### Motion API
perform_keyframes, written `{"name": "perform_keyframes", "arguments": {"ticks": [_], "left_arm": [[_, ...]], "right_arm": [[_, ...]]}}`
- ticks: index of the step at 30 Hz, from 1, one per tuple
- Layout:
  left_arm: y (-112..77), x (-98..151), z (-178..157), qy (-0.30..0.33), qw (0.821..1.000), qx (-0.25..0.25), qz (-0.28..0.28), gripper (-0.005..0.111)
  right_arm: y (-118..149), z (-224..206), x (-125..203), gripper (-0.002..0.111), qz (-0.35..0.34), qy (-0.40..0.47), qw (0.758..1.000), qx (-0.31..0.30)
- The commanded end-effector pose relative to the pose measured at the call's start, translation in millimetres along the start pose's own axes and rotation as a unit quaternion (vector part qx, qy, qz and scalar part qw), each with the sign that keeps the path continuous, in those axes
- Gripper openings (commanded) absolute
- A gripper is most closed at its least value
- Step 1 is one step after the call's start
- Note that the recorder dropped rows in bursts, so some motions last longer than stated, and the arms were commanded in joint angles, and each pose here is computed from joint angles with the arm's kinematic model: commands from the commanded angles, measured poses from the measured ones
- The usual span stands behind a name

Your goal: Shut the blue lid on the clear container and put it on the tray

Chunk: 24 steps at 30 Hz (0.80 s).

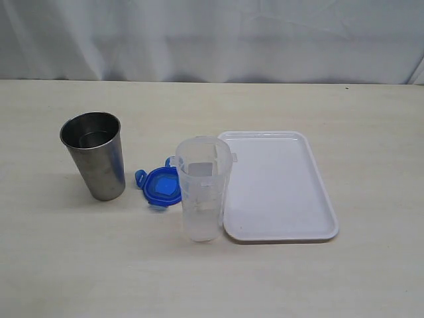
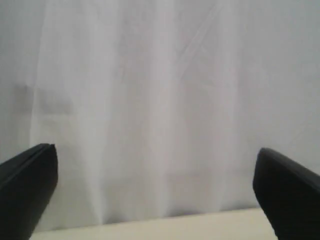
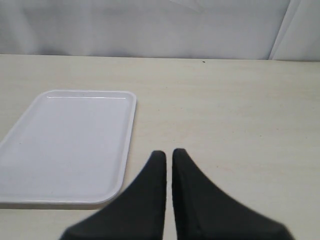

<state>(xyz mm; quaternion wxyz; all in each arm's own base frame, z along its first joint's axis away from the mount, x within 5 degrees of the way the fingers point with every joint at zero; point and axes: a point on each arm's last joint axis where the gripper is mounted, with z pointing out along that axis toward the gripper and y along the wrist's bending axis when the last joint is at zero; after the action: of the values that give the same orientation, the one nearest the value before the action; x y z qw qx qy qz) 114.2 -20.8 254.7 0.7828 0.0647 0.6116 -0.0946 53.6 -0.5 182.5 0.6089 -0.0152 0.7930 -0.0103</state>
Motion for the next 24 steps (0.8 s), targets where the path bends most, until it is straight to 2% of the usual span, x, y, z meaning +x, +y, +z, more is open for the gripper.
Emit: {"name": "perform_keyframes", "arguments": {"ticks": [1,6,11,16,24], "left_arm": [[0.2,20,18,0.048,0.999,0.022,-0.006,0.105],[-3.5,52,33,0.121,0.99,0.068,-0.004,0.105],[-3.8,92,39,0.22,0.971,0.095,0.007,0.105],[-5.2,116,46,0.229,0.966,0.116,-0.011,0.105],[-5.3,149,68,0.254,0.955,0.156,-0.008,0.105]], "right_arm": [[-1,0,0,0.004,-0.006,-0.002,1.0,0.004],[-1,0,0,0.004,-0.006,-0.002,1.0,0.004],[-1,0,0,0.004,-0.006,-0.002,1.0,0.004],[-1,0,0,0.004,-0.006,-0.002,1.0,0.004],[-1,0,0,0.004,-0.006,-0.002,1.0,0.004]]}}
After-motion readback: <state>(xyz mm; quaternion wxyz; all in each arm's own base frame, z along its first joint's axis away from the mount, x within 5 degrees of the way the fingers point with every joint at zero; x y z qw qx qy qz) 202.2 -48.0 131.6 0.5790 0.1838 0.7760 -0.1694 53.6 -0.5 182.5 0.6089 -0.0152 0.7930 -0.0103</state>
